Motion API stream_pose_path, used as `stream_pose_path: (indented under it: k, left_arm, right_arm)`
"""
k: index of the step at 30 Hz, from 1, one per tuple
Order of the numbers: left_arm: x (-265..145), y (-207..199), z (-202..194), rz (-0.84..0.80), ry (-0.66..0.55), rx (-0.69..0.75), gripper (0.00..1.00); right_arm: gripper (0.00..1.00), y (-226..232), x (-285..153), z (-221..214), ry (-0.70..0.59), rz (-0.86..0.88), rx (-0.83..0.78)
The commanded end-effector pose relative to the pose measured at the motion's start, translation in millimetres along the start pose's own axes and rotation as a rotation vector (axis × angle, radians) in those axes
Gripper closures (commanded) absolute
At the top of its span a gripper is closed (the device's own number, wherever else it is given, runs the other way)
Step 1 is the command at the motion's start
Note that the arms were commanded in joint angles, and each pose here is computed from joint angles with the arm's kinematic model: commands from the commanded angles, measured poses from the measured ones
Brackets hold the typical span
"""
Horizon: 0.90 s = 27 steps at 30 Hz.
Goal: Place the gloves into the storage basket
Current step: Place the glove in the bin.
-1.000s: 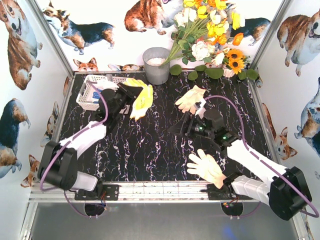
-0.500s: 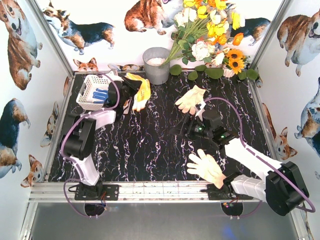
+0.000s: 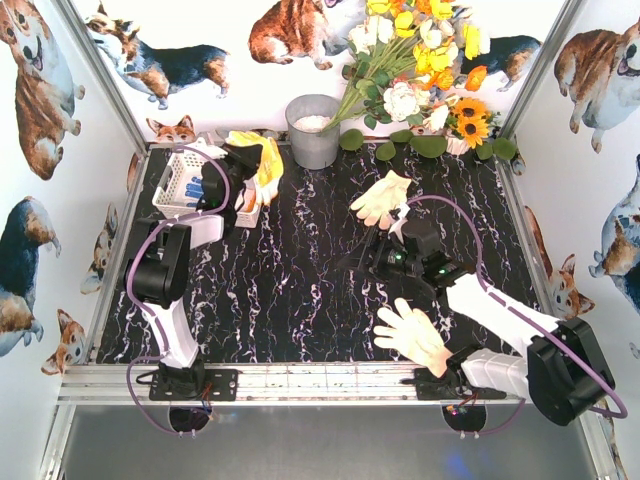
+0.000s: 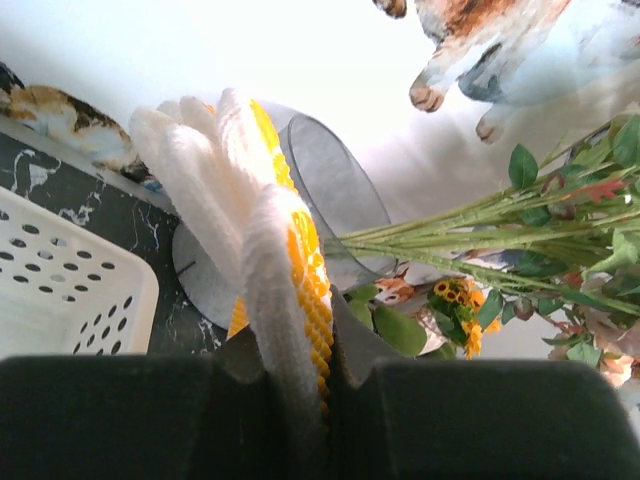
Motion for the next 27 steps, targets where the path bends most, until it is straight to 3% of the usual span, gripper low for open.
stream_pose_path:
  k: [1,27]
  left_arm:
    - [2,6,23,-0.006,-0.104,0.008,1.0]
    - [-23,93,35,0.229,-0.249,0.147,1.0]
  right_arm:
    - [0.29,23,1,12,-0.03,0.062,-0.026]
    - [0.29,18,-4,9,-0.033,0.045,-0.023]
Point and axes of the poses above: each gripper's point midway between its finger pads, its own x axis out along the fingers, its own y axis along the line the jaws close on, z = x × y, the point moved 2 cm from there along -x, back along the fingers, and after that the axes turned 13 degrees about x, right-handed, at the moved point
